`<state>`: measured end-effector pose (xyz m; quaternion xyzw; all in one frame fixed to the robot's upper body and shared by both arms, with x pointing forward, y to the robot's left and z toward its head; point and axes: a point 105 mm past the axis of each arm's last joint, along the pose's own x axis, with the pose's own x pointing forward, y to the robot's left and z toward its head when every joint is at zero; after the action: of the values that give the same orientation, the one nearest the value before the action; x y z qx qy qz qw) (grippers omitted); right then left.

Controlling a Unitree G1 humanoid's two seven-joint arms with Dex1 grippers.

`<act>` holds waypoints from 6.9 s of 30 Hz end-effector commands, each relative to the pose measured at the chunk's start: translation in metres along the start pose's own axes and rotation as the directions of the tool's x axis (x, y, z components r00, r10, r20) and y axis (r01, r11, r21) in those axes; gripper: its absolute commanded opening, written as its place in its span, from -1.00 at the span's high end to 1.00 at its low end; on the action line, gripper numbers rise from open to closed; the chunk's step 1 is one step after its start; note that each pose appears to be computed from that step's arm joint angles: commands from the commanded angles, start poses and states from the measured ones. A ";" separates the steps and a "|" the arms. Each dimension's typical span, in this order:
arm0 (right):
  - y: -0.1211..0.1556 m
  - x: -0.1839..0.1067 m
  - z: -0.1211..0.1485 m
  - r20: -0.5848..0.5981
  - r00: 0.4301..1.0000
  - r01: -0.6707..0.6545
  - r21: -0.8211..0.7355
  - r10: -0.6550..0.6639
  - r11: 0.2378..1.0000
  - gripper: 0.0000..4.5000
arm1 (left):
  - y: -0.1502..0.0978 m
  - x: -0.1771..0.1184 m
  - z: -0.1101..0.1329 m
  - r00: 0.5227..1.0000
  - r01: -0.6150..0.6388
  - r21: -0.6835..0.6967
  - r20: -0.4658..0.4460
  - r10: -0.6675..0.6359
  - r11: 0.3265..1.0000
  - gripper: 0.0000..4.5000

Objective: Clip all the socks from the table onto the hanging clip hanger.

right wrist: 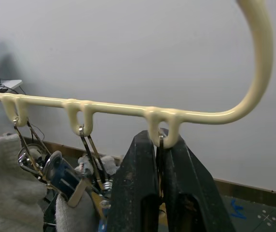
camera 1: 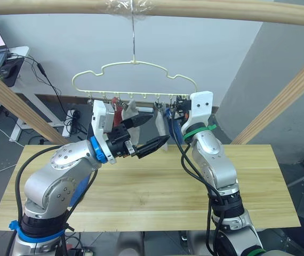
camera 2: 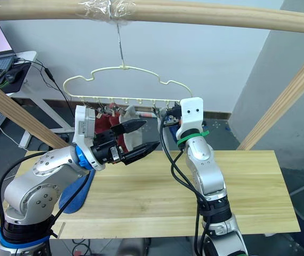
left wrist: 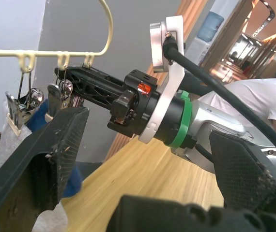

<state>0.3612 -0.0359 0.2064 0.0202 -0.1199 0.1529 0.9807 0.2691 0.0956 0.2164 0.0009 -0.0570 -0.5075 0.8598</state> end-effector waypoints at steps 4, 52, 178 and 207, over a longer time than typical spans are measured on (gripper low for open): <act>0.000 0.000 0.018 0.070 0.997 -0.030 0.003 0.029 1.000 0.99 | -0.005 0.000 0.008 1.000 -0.004 0.053 0.025 0.003 0.999 -1.00; -0.045 -0.011 0.014 -0.193 0.938 -0.307 -0.085 0.287 0.948 0.99 | 0.141 -0.185 -0.173 0.461 -0.786 0.175 -0.473 0.751 0.593 -1.00; -0.068 -0.024 0.026 -0.383 0.824 -0.138 0.578 0.417 0.804 1.00 | 0.004 0.056 -0.103 0.972 -0.136 -0.161 -0.212 0.101 0.978 1.00; -0.056 -0.028 0.025 -0.325 0.822 -0.155 0.663 0.469 0.732 -0.57 | 0.000 0.081 -0.089 0.983 -0.140 -0.152 -0.140 0.119 0.979 1.00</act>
<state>0.3521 -0.0976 0.2168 0.2765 0.1907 0.3323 0.8814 0.3195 0.0246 0.1236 -0.0406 0.0669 -0.4421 0.8936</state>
